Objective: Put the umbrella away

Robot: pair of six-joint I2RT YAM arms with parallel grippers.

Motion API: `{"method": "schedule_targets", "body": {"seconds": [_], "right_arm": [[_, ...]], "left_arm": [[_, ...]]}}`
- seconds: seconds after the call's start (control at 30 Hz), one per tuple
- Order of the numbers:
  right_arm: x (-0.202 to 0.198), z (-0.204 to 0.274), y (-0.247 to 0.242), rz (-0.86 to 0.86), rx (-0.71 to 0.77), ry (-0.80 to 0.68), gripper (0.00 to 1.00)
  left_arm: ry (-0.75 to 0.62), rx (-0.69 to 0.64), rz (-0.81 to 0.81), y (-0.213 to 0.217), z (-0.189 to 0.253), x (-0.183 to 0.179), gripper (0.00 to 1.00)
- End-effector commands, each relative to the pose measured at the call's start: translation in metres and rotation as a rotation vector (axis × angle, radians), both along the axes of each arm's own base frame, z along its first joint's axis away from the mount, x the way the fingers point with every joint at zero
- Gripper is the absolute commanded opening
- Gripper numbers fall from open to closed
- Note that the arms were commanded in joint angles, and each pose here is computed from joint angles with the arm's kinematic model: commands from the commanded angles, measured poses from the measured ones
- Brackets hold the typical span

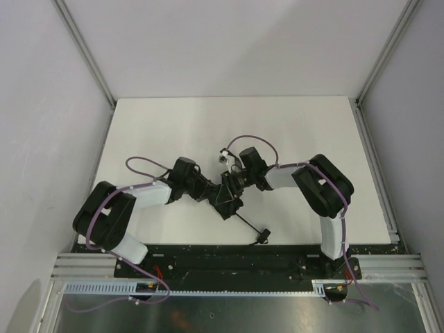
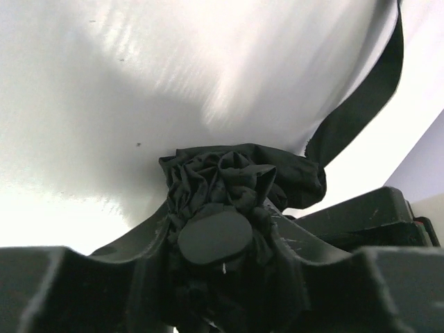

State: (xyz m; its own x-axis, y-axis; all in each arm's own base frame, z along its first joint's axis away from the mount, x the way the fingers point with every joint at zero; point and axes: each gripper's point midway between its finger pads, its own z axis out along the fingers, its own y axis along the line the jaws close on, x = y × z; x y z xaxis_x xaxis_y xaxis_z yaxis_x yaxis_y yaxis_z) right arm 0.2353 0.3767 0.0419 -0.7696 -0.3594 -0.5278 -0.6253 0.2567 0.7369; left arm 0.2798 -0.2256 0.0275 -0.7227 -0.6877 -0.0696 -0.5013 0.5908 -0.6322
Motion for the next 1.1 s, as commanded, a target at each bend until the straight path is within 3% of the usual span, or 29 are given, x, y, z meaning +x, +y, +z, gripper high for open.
{"method": "schedule_targets", "body": {"seconds": [0.0,0.07,0.13,0.17,0.23,0.3,0.6,0.9,1.0,1.07], "right_arm": [[-0.003,0.003,-0.001,-0.019,-0.042,-0.024,0.13],[0.007,0.007,-0.007,-0.090,-0.122,-0.090,0.36],[0.015,0.016,-0.016,-0.156,-0.202,-0.175,0.68],[0.018,0.021,-0.020,-0.183,-0.243,-0.231,0.79],[0.020,0.033,-0.024,-0.212,-0.307,-0.347,0.92],[0.021,0.042,-0.026,-0.234,-0.388,-0.476,0.98],[0.016,0.035,-0.014,-0.274,-0.626,-0.782,0.98],[0.008,-0.008,-0.010,-0.258,-0.788,-0.910,0.84],[0.014,-0.025,-0.012,-0.245,-0.804,-0.881,0.67],[0.015,-0.035,-0.015,-0.224,-0.797,-0.826,0.44]], "left_arm": [[0.027,0.077,-0.016,0.013,-0.025,-0.021,0.13],[0.010,0.068,-0.012,0.012,-0.022,-0.020,0.04],[0.005,0.060,-0.010,0.012,-0.020,-0.020,0.01],[0.005,0.055,-0.008,0.012,-0.018,-0.020,0.00],[0.018,0.042,0.003,0.011,-0.017,-0.022,0.00],[0.070,0.044,0.011,0.011,-0.020,-0.028,0.00],[0.182,0.039,0.033,0.009,-0.020,-0.033,0.00],[0.221,0.057,0.057,0.015,-0.020,-0.034,0.00],[0.223,0.049,0.053,0.013,-0.018,-0.034,0.00],[0.207,0.051,0.046,0.014,-0.015,-0.032,0.00]]}}
